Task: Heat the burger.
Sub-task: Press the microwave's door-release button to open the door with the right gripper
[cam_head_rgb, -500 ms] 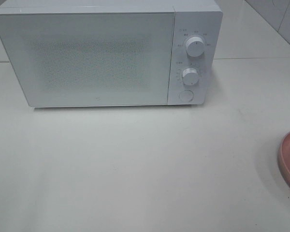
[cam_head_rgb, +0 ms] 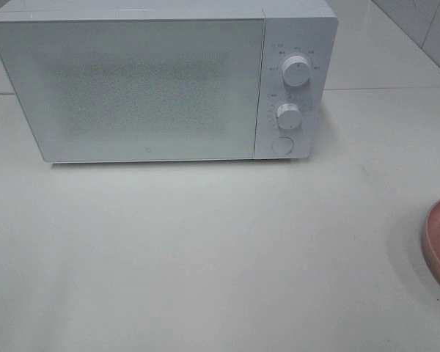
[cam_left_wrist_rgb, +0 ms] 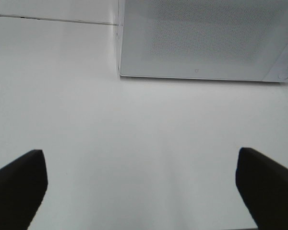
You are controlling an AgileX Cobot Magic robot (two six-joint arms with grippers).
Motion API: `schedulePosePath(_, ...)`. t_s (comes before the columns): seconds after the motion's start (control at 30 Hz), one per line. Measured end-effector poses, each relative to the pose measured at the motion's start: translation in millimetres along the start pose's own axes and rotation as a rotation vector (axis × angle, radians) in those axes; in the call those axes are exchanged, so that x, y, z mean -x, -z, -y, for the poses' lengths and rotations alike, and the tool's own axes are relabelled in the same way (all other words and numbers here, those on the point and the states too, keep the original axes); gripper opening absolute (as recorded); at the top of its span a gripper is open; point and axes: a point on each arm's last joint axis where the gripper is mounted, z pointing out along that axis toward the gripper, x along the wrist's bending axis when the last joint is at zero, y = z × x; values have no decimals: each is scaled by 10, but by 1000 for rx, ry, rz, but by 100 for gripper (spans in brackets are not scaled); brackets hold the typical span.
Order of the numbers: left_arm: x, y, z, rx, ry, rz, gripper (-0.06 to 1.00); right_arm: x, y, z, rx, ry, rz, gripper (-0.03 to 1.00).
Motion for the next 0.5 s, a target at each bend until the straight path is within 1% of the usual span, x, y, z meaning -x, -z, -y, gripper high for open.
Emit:
schedulePosePath(0.3,0,0,0,0,0,0,99,0,0,-1,1,0,0,74)
schedulePosePath(0.33,0,0,0,0,0,0,99,-1,7,-14,12,-1,-1,74)
schedulePosePath(0.37,0,0,0,0,0,0,99,-3,35,-60,45,-3,-3,74)
schedulePosePath(0.5,0,0,0,0,0,0,99,-9,28,-141,71,-4,-5,74)
